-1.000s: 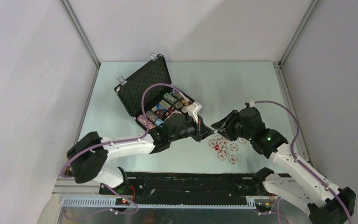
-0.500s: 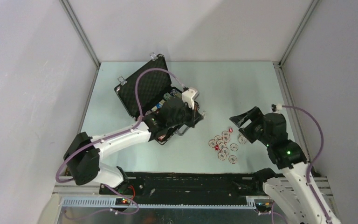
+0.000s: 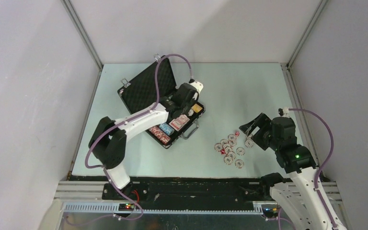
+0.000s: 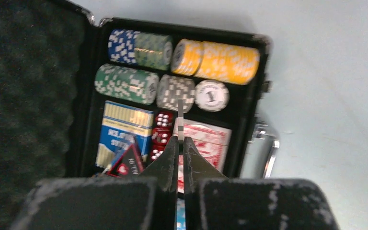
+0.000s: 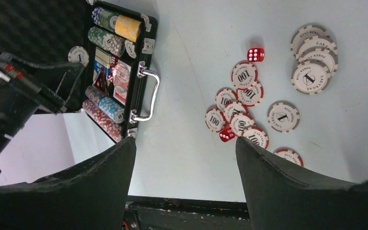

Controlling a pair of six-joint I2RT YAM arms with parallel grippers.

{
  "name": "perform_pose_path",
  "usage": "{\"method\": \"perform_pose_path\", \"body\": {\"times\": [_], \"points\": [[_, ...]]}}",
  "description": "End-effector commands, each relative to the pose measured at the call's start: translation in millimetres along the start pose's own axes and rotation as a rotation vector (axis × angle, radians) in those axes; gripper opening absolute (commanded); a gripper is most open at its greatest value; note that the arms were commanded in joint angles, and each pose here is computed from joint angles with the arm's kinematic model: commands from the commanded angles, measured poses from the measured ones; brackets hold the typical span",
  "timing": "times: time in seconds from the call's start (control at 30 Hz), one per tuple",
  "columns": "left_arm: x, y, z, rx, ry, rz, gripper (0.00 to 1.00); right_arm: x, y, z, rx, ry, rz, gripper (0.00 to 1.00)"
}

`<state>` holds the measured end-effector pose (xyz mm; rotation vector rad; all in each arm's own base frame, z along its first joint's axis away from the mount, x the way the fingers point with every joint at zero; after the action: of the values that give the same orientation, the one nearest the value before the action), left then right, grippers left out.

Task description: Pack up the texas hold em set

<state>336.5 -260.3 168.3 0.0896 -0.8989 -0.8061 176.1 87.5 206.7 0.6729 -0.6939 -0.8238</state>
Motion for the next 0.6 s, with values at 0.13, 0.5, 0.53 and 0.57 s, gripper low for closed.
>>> {"method": "perform_pose_path", "body": {"times": [0.13,0.5,0.53,0.57], "points": [[-6,39,-22,0.065,0.098,-0.078,0.0,6,7,4,0.019,-0.012,0.066,0.79],[-9,40,-58,-0.009,0.142,-0.116,0.0,7,8,-5,-0.005,-0.004,0.07,0.78],[-7,41,-59,-0.007,0.142,-0.12,0.0,7,8,-7,-0.007,-0.002,0.07,0.78],[-10,40,-63,-0.01,0.155,-0.126,0.0,7,8,-7,-0.008,-0.002,0.07,0.78]]}}
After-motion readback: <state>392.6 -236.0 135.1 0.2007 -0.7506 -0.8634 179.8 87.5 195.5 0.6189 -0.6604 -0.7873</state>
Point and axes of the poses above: each gripper's point midway between its finger pads, its own z axis back along the fingers, its own y axis along the line the jaws close on, x = y × z, the point moved 4 cm from there along z, back along the fingers, and after that the axes turned 14 degrees about -z, right-handed, at the moved point
